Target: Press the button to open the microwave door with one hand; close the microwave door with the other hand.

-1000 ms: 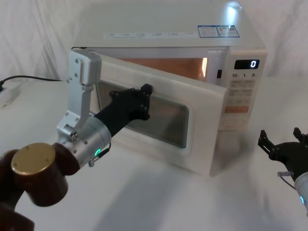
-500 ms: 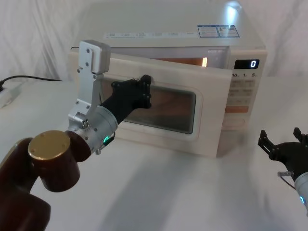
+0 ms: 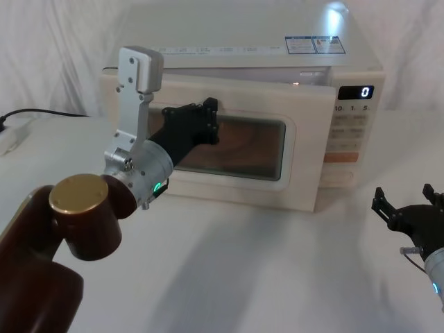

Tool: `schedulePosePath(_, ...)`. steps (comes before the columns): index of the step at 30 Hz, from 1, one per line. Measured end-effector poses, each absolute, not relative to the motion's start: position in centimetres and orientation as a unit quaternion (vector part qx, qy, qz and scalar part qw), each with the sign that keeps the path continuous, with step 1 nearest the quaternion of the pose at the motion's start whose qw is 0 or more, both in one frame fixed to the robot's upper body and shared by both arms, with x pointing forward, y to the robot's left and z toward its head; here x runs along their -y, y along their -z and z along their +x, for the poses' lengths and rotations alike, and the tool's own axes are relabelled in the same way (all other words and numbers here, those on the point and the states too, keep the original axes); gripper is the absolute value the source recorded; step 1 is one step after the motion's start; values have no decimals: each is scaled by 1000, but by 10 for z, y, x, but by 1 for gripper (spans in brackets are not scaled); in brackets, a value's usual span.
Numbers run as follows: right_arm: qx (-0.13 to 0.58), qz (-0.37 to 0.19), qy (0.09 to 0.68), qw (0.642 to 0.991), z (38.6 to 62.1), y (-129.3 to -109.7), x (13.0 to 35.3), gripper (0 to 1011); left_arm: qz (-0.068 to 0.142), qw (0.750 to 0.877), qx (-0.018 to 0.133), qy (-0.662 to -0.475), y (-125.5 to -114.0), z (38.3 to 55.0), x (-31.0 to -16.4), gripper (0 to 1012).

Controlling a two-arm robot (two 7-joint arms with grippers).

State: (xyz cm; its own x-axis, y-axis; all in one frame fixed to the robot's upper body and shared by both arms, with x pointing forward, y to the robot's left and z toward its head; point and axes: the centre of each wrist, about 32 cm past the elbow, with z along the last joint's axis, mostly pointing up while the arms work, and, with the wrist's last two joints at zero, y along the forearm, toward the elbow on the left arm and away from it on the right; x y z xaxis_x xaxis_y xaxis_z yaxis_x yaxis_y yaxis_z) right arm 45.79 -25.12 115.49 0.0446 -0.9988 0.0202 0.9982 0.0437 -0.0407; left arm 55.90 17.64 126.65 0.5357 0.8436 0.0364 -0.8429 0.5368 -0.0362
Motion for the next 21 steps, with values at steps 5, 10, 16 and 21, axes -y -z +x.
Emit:
schedulePosePath(5,-7,-22,691,722,458,-1155,251,1002,-7,879,23,-476,-1268,564,-175,0)
schedulePosePath(10,-7,-22,691,722,458,-1155,251,1002,-2,883,21,-470,-1268,569,-171,0)
schedulePosePath(16,-7,-22,691,722,458,-1155,251,1002,1,881,20,-472,-1267,573,-166,0)
schedulePosePath(21,-7,-22,691,722,458,-1155,251,1002,5,879,21,-476,-1266,575,-163,0)
